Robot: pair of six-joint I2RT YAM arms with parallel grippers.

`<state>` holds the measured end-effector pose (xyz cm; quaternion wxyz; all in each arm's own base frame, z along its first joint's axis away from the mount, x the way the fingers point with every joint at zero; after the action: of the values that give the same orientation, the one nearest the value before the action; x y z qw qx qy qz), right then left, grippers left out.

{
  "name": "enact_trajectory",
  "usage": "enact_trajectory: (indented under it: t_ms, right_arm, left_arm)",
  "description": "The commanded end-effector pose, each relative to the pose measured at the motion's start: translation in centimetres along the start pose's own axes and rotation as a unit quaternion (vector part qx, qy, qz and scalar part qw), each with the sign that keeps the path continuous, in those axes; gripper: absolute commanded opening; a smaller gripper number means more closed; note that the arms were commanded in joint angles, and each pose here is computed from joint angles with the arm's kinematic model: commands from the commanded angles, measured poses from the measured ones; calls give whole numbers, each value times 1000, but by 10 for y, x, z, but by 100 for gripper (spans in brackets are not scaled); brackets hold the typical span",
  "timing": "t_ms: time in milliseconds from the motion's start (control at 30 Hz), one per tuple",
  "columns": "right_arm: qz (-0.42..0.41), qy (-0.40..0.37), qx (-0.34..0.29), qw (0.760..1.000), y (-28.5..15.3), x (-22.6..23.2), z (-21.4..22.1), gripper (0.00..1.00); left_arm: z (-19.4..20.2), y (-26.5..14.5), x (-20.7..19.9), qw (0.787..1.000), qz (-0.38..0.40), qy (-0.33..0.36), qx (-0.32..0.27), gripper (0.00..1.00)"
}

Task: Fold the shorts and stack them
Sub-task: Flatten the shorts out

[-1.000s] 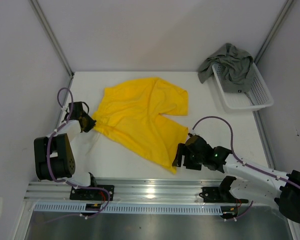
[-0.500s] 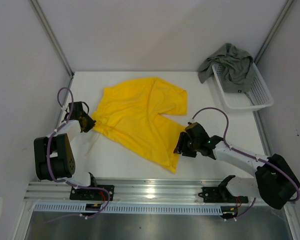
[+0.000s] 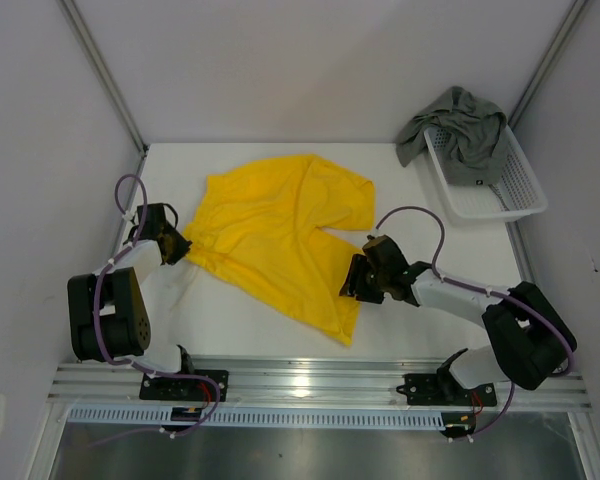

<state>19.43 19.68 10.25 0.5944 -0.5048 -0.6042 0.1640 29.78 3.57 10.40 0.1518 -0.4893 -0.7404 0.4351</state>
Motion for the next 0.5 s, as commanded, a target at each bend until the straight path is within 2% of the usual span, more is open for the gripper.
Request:
enact_trajectory:
  t_ms: [0, 100, 167, 200, 233, 400, 467]
  right_arm:
    - [-26, -9, -23, 999, 6, 12, -11, 52]
    - [-38, -7, -18, 999, 11, 14, -12, 40]
    - [-44, -10, -21, 999, 10, 16, -14, 27]
    - [-40, -5, -26, 999, 8, 14, -19, 17]
    - [-42, -4, -34, 999, 4, 16, -25, 0]
    - [30, 35, -75, 996, -21, -21, -65, 0]
    - [28, 53, -83, 995, -29, -32, -72, 0]
  left_arm:
    - [-12, -5, 3, 999, -7, 4, -32, 0]
    - [-8, -5, 3, 1000, -8, 6, -28, 0]
    - [-8, -6, 3, 999, -7, 7, -31, 0]
    - [-8, -6, 3, 999, -8, 7, -30, 0]
    - [-8, -7, 3, 999, -9, 6, -32, 0]
    - [-8, -5, 1, 1000, -2, 4, -29, 0]
    - [-7, -3, 0, 1000, 0, 4, -24, 0]
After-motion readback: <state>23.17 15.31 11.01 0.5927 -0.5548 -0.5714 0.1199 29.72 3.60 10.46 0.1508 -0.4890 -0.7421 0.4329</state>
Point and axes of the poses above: each gripper's point midway between its finger pads, its own y axis out along the fingers, its own x axis along the line the jaws close on, z = x × y, the point moved 8 cm from there along -y, back along the fingers, and after that the axes turned 13 degrees about y, right-handed, at the moved point
